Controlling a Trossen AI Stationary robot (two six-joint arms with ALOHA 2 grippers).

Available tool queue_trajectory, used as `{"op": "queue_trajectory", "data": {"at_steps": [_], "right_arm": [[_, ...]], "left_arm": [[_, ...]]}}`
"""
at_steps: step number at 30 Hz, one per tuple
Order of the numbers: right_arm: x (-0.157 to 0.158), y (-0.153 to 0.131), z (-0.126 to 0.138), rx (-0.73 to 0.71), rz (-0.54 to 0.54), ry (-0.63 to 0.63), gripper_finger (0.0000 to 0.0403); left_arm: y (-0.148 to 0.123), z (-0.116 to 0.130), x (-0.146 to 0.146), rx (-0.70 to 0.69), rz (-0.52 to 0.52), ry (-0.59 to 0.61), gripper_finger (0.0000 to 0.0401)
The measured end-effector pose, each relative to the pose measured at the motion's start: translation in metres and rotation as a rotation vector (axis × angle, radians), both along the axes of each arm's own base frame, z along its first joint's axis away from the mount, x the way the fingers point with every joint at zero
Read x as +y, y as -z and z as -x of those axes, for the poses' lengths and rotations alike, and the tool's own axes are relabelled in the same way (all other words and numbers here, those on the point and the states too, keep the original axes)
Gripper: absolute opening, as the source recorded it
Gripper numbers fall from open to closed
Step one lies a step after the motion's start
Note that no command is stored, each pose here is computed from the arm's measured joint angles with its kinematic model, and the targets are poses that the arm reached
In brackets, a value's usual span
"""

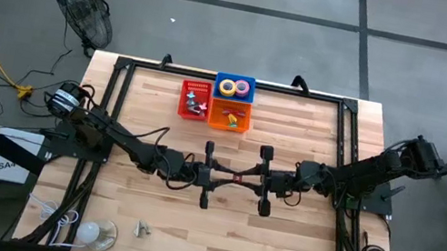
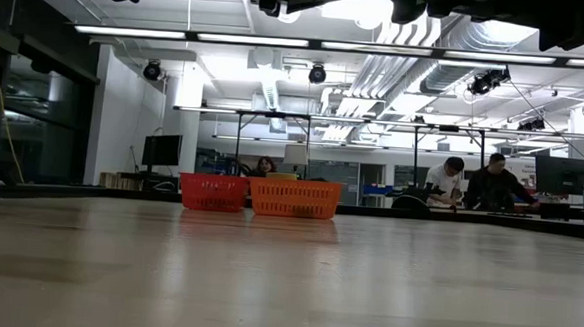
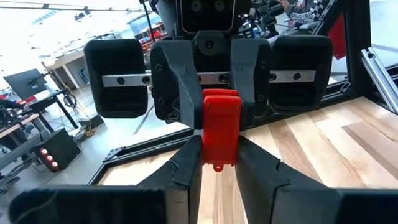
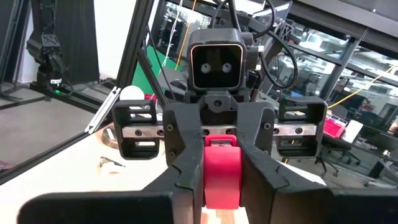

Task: Pick and place Stapler, Stapler remover, tape
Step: Put the red stapler into the orange bin

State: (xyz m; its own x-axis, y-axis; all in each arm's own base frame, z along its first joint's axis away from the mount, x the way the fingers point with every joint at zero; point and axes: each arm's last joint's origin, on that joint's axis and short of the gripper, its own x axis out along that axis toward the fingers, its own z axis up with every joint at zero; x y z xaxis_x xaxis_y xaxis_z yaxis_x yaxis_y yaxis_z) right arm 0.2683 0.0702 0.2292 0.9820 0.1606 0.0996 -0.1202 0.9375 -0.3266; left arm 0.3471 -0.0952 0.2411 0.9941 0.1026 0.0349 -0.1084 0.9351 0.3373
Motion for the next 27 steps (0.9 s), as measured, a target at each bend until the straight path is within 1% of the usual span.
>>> {"op": "queue_trajectory", "data": {"at_steps": [5,8,10,12,15,20,22,27], "right_arm": [[0.000,0.000,0.000,0.001,-0.003,-0.005,0.0068],[0.000,0.000,0.000,0.001,-0.003,-0.006,0.0065],[0.000,0.000,0.000,0.002,-0.003,-0.004,0.0065],[0.000,0.000,0.000,0.003,-0.004,0.013,0.0065],[-0.002,0.002,0.000,0.020,-0.005,0.075,0.0065],[-0.007,0.006,-0.002,0.064,0.002,0.126,0.0065],[-0.010,0.007,-0.002,0.074,0.004,0.156,0.0065],[-0.034,0.010,-0.006,0.101,0.002,0.315,0.0065]], "left_arm": [[0.000,0.000,0.000,0.000,-0.003,0.003,0.0105],[0.000,0.000,-0.001,0.001,-0.003,0.001,0.0111],[0.000,0.000,0.000,0.005,-0.004,-0.022,0.0113],[0.001,0.001,0.001,0.011,-0.004,-0.081,0.0114],[0.003,0.003,0.000,0.046,-0.023,-0.168,0.0114],[0.005,0.013,-0.006,0.158,-0.164,-0.317,0.0115],[0.003,0.018,-0.008,0.186,-0.191,-0.398,0.0115],[0.003,0.034,-0.016,0.291,-0.296,-0.559,0.0115]]}}
